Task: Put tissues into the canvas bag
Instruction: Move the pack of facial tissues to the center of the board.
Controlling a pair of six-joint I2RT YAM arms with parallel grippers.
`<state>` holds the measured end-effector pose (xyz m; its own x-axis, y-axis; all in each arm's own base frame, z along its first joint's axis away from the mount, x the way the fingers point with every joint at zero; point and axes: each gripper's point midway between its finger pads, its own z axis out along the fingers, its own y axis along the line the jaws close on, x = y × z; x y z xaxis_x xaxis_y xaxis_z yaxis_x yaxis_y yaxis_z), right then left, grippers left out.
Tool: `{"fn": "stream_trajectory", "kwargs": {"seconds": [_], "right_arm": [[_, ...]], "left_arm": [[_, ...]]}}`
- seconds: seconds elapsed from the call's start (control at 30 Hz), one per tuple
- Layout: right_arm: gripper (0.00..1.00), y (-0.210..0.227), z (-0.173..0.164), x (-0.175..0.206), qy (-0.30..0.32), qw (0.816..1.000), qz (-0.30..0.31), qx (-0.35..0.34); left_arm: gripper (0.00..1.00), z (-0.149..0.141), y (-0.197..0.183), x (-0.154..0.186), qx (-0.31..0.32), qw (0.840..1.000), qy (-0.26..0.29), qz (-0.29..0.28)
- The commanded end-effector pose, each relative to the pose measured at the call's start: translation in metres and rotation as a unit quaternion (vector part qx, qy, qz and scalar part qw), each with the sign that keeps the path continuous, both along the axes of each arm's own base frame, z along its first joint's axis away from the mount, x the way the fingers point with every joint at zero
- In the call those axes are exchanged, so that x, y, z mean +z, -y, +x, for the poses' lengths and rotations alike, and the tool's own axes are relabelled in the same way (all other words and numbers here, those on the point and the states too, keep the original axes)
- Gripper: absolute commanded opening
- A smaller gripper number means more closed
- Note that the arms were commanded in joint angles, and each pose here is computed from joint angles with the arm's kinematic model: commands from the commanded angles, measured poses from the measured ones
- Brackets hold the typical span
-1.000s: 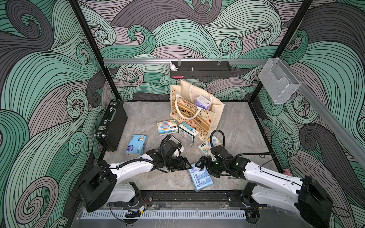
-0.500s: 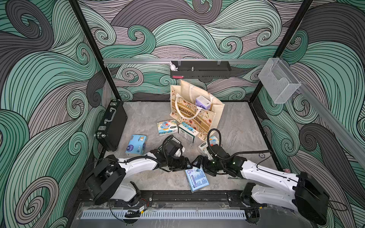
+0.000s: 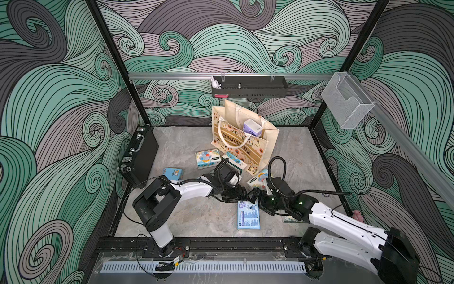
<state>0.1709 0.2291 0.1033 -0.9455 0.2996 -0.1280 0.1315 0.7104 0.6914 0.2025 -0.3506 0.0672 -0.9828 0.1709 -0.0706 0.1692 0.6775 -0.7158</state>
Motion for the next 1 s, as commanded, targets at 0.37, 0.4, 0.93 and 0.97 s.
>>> {"fn": "stream_trajectory", "kwargs": {"seconds": [0.37,0.4,0.93,0.97], "right_arm": [[0.99,0.003,-0.011,-0.004,0.000,0.998,0.051,0.022],[0.99,0.004,-0.011,-0.006,0.001,0.998,0.052,0.022],[0.99,0.046,-0.021,0.007,0.138,0.984,-0.043,0.104],[0.99,0.047,-0.019,0.008,0.144,0.982,-0.050,0.111]], "left_arm": [[0.69,0.054,0.032,0.057,-0.007,0.996,0.048,-0.073],[0.69,0.058,0.032,0.059,-0.006,0.996,0.047,-0.076],[0.71,0.012,-0.033,0.077,-0.005,0.998,0.057,-0.027],[0.71,0.004,-0.039,0.079,-0.003,0.998,0.056,-0.029]]}}
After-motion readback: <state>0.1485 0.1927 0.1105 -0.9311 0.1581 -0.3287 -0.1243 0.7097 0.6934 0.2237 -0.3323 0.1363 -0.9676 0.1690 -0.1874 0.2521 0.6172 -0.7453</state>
